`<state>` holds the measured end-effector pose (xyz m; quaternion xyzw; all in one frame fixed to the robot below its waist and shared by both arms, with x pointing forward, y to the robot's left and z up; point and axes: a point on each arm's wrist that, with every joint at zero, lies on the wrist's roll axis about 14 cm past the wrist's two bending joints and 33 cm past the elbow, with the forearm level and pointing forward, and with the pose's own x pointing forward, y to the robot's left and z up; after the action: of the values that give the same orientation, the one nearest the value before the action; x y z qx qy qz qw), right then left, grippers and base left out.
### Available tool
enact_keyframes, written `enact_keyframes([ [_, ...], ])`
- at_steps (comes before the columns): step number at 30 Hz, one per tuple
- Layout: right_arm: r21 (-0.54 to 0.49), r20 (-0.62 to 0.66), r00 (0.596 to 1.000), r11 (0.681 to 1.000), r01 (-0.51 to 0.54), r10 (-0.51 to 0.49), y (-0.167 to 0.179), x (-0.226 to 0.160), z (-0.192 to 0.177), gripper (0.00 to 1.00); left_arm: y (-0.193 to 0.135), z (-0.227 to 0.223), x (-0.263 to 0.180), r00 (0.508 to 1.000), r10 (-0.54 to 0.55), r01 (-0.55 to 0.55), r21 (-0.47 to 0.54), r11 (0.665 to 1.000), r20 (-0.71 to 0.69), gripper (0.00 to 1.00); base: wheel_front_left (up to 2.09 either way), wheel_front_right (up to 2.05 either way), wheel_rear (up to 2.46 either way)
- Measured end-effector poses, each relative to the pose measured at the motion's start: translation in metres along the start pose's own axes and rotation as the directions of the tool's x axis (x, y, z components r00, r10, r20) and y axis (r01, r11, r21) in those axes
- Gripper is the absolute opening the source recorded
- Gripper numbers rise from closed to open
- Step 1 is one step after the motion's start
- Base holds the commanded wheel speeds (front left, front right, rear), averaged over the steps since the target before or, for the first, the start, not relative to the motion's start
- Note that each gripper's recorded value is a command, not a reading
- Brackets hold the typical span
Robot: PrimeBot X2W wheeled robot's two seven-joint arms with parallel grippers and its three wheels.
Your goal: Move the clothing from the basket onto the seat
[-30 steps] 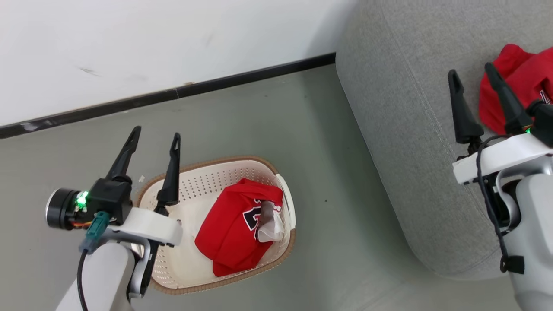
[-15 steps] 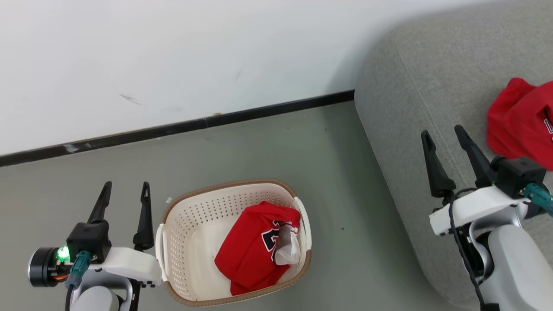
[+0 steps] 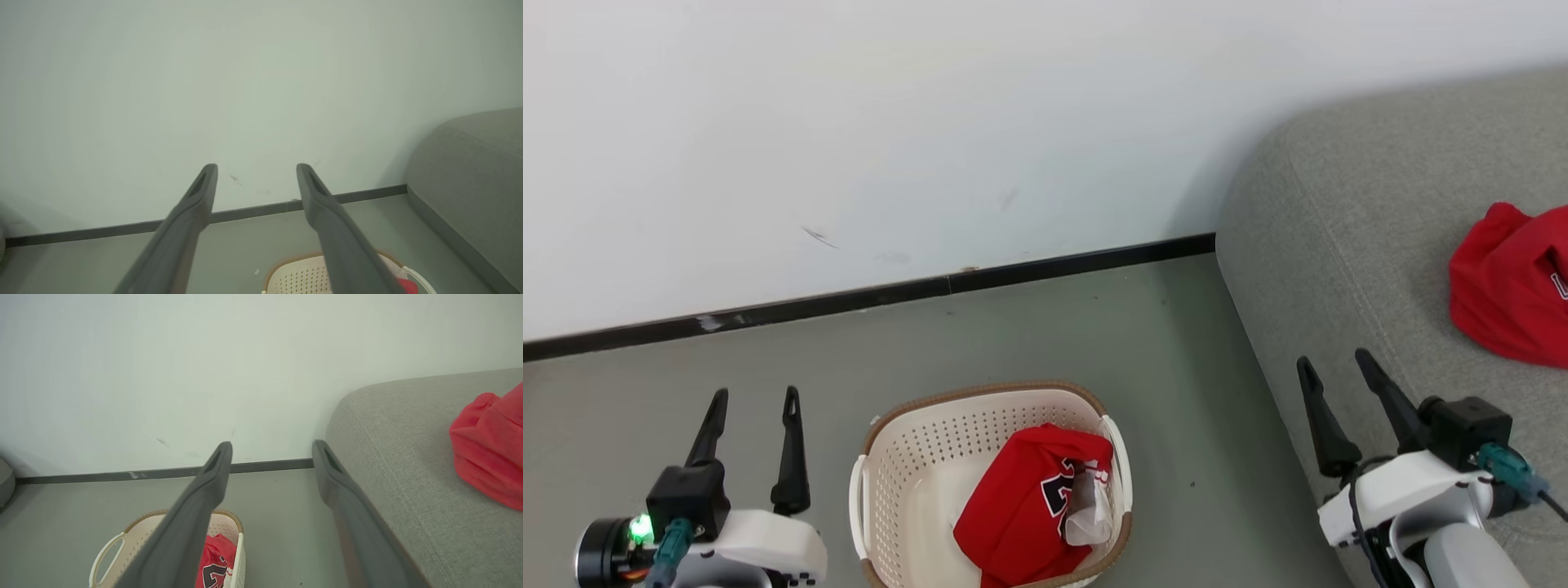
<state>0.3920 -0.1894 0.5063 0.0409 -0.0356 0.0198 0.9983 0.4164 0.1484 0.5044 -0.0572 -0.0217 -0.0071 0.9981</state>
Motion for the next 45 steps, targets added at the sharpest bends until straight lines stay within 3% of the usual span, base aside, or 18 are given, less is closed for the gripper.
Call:
enact_keyframes([
  [23, -0.005, -0.005, 1.0, 1.0, -0.008, 0.008, 0.008, -0.041, -0.002, 1.0, 0.014, -0.008, -0.046, 0.998, 0.045, -0.044, 0.01, 0.999, -0.034, 1.0, 0.0, 0.0, 0.0],
  [45, 0.011, 0.002, 1.0, 1.0, -0.026, 0.026, 0.016, -0.05, 0.0, 1.0, 0.016, -0.008, -0.052, 0.999, 0.037, -0.037, 0.005, 0.999, -0.034, 1.0, 0.0, 0.0, 0.0],
])
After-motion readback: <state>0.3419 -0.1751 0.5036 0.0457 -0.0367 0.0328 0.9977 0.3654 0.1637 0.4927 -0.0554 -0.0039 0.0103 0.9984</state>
